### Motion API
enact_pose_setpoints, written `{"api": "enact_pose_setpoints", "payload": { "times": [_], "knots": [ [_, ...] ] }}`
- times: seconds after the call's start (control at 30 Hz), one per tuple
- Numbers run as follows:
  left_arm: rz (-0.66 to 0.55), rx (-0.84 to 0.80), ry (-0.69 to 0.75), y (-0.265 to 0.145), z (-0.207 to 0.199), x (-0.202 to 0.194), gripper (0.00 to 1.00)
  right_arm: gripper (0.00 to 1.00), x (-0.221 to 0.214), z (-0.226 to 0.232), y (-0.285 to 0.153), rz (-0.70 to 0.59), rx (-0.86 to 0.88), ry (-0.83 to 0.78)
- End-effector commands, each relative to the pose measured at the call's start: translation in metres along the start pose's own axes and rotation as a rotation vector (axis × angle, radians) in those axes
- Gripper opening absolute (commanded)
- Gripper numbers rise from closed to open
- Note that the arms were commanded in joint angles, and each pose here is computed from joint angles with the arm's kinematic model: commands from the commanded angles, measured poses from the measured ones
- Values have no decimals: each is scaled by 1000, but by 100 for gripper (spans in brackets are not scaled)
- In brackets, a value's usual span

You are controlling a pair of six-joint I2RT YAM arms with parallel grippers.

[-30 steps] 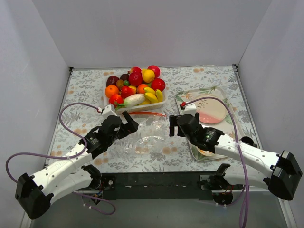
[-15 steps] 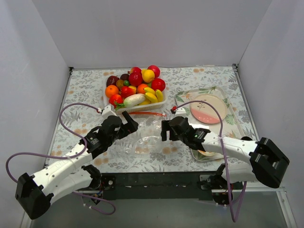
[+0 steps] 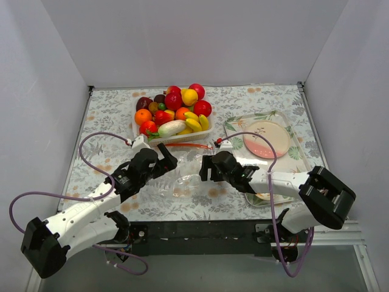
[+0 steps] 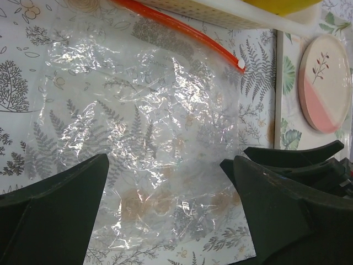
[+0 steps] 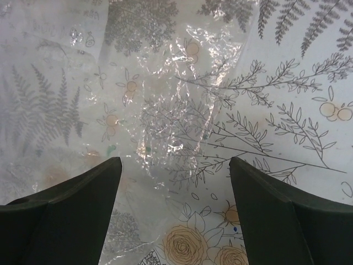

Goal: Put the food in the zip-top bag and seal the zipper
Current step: Adjust the zipper food storage bag at the center of the board.

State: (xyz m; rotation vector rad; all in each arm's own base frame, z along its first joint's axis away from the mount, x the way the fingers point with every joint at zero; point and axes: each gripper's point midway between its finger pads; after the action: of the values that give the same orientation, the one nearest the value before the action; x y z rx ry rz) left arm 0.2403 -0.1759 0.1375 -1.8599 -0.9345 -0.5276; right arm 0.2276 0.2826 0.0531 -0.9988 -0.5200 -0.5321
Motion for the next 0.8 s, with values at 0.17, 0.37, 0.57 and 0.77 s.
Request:
{"api": "enact_pose_setpoints", "payload": {
  "times": [0.17, 0.37, 0.57, 0.77],
  "knots": [
    [-24, -27, -1, 4, -5, 5, 98, 65, -3, 1, -7, -40, 66, 67],
    [-53, -46, 24, 4, -11, 16, 98, 1, 28, -11, -37, -111, -8, -60],
    [-44, -36, -3, 2, -6, 12, 98, 13, 3, -5, -58, 1, 94, -30],
    [-36, -33, -8, 3, -6, 11, 98, 63, -15, 33, -63, 84, 298, 48]
  ]
}}
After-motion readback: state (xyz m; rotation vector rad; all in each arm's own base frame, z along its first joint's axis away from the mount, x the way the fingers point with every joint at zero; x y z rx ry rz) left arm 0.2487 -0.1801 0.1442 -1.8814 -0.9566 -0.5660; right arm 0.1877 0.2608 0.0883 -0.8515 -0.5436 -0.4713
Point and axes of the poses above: each gripper's point midway between its finger pads, its own y axis out along the fingers, its own z axis along the line the jaws close on, x = y × z, and after that the axes turned 9 degrees about y, right-handed
